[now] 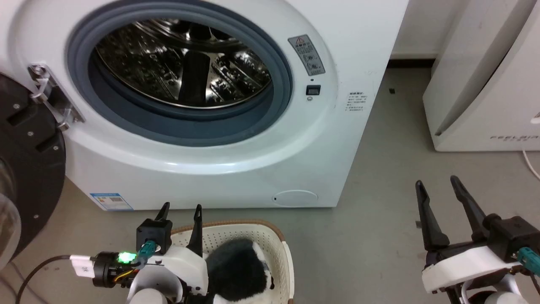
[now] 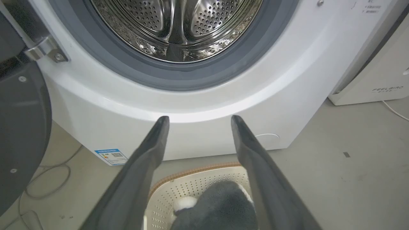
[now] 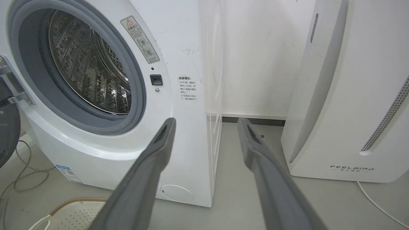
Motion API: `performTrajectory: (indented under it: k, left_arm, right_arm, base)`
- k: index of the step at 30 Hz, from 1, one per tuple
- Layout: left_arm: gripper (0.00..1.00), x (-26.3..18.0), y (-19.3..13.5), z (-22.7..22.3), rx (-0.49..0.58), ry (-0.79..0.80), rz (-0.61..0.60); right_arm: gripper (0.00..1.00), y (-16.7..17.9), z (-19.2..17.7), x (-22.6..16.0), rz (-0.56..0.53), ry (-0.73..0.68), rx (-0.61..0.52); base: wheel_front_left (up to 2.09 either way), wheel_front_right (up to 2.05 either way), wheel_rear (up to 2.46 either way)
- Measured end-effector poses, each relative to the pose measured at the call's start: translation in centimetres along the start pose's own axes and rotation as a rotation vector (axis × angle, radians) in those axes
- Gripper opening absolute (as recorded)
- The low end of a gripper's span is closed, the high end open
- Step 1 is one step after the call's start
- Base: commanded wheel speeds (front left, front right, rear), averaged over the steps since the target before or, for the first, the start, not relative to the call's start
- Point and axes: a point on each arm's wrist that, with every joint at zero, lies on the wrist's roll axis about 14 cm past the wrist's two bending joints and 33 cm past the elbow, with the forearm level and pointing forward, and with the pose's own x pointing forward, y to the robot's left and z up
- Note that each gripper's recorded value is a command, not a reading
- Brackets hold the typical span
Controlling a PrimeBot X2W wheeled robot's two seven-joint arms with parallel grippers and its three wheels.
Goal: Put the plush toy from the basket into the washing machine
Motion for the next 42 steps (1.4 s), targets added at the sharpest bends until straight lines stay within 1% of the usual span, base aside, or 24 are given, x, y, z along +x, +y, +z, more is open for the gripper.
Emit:
performTrajectory:
  k: [13,24,35,42]
  left_arm:
    - [1.0,2.8,-1.6,-6.3,0.002,0.198,-0.07]
    - [1.0,4.1,-2.4,-12.4,0.026,0.429,-0.12]
    - [1.0,4.1,-2.7,-18.9,0.099,0.674,-0.178]
    - [1.0,4.3,-3.2,-22.4,0.136,0.793,-0.217]
  right_arm:
    - [1.0,-0.7,-1.0,2.2,-0.014,-0.003,0.028]
    - [1.0,-1.4,-2.4,4.5,-0.027,-0.003,0.048]
    - [1.0,-2.4,-4.3,6.5,-0.048,0.004,0.071]
    - [1.0,-3.0,-6.0,7.7,-0.061,0.014,0.078]
  base:
    - [0.0,0.0,0.0]
    - [0.0,0.0,0.0]
    - [0.0,0.0,0.0]
    - [0.0,0.0,0.0]
